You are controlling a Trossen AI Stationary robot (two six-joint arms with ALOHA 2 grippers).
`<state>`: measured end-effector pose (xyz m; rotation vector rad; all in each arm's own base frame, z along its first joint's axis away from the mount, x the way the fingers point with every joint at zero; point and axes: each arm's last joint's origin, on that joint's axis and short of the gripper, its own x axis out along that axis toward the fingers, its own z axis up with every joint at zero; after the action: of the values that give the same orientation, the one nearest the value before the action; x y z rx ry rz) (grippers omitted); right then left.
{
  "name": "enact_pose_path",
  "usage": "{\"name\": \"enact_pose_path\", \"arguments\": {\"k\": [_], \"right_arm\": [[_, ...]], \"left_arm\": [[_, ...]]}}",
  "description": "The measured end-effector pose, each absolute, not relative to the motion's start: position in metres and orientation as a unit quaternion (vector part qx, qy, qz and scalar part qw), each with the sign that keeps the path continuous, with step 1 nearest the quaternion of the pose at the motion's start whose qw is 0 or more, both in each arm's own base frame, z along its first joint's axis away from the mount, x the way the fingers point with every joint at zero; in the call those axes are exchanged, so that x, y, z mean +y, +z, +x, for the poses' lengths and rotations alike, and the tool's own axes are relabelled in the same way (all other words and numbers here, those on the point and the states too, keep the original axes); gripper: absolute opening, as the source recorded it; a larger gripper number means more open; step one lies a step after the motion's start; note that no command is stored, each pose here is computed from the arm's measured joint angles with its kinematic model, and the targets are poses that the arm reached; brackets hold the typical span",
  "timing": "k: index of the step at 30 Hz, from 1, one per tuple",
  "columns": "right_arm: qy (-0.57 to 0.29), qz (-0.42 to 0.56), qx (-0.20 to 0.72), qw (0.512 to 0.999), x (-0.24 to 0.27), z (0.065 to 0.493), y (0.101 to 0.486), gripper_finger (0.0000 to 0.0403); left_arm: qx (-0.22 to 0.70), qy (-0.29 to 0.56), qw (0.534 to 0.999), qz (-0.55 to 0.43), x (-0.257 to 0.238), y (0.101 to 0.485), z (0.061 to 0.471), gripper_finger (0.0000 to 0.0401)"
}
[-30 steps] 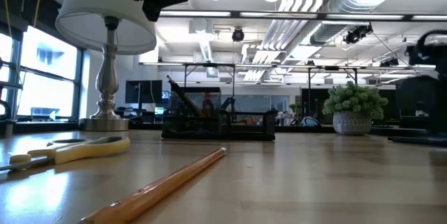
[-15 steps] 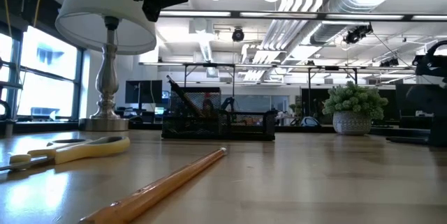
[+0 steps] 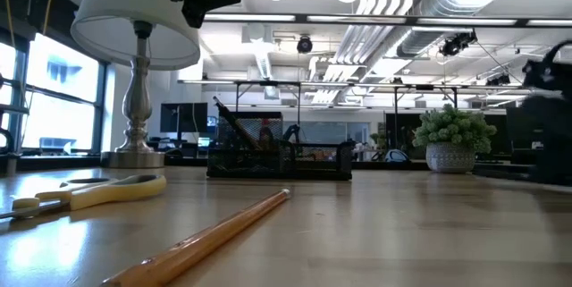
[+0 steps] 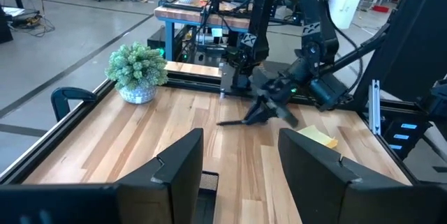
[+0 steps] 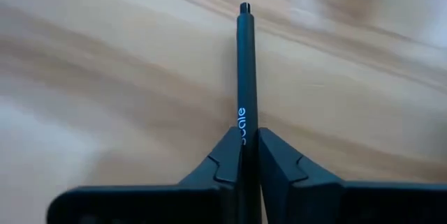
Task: Pick and place office supplies into organizer
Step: Put the black pen into the desk organizer
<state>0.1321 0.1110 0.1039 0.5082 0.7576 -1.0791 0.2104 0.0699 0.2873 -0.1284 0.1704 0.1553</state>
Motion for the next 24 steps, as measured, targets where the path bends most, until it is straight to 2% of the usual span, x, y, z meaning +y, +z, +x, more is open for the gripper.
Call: {"name": "enact_pose_path", "arguments": {"k": [9,15,18,24], "right_arm": [[-0.428,0.157,0.193,0.869,0.135,0.148,0.145,0.0010],[-0.351,0.082,0.037,0.932,0.154,0.157,0.186,0.0019],[-0.325,0.050,-0.014,0.944,0.161,0.162,0.202,0.0017],[-0.349,0.028,-0.010,0.937,0.165,0.181,0.220,0.0019]], "left_arm": [[0.084,0.078,0.991,-0.064,0.070,0.288,0.210,0.0177],[0.059,0.055,0.993,-0.081,0.070,0.289,0.217,0.0177],[0.041,0.012,0.996,-0.083,0.066,0.288,0.228,0.0177],[-0.022,-0.068,0.996,-0.058,0.049,0.281,0.259,0.0177]]}}
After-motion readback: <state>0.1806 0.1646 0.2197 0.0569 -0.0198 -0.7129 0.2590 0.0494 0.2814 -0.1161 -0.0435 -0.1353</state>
